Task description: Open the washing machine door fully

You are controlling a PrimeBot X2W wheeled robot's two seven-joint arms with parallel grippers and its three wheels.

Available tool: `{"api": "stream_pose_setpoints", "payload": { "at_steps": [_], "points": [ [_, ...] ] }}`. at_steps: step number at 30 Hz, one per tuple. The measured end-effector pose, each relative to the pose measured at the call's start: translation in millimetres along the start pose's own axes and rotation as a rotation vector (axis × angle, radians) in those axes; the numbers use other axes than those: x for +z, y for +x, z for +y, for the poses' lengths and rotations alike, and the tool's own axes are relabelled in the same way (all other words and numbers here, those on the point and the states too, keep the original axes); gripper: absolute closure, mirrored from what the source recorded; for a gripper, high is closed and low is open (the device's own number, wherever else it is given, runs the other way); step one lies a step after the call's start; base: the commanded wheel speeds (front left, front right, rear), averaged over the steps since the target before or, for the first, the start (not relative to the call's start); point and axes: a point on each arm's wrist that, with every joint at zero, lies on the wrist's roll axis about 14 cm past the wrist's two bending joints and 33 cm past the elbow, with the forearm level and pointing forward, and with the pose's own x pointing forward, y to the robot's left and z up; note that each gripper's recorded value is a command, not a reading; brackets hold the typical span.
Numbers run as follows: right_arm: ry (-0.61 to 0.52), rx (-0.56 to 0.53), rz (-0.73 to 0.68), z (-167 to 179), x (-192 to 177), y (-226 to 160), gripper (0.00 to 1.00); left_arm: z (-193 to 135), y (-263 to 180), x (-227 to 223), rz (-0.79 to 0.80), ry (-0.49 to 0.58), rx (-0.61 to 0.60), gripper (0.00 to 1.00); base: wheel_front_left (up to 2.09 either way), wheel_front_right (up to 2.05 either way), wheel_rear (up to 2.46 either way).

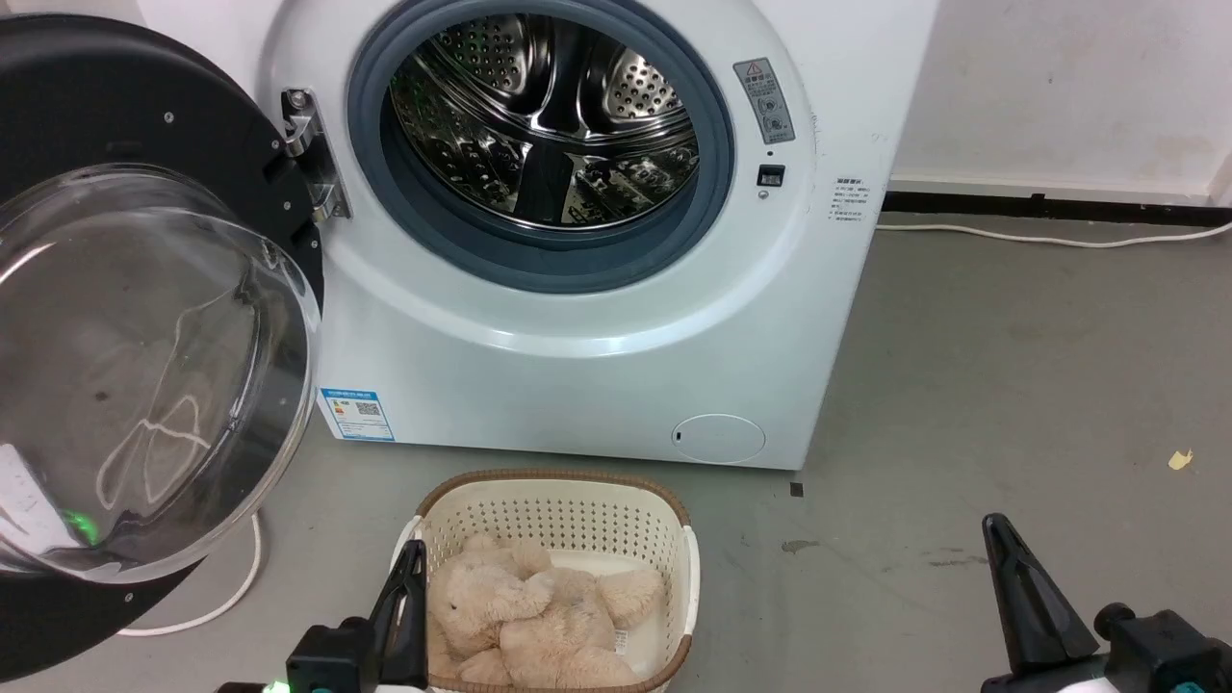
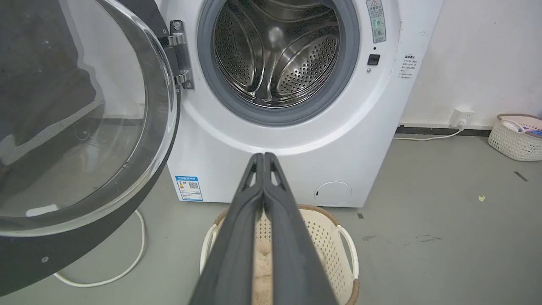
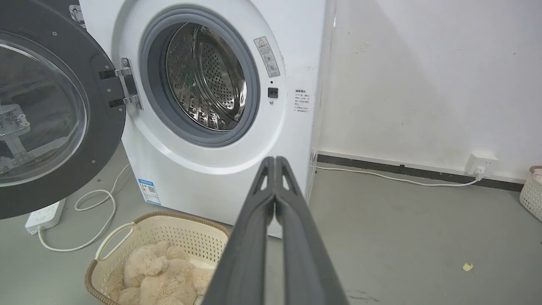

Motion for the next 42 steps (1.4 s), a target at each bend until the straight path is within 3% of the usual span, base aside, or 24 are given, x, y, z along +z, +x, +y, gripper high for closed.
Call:
{"api": "stream_pose_setpoints", "payload": {
  "at_steps": [42],
  "points": [
    [-0.012,0.015,0.063,4.2,-6.1,7.1,1.0,4.4,10.4,4.9,0.016,0.019,0.0,1.0,0.0,0.0,0.0]
  ]
}}
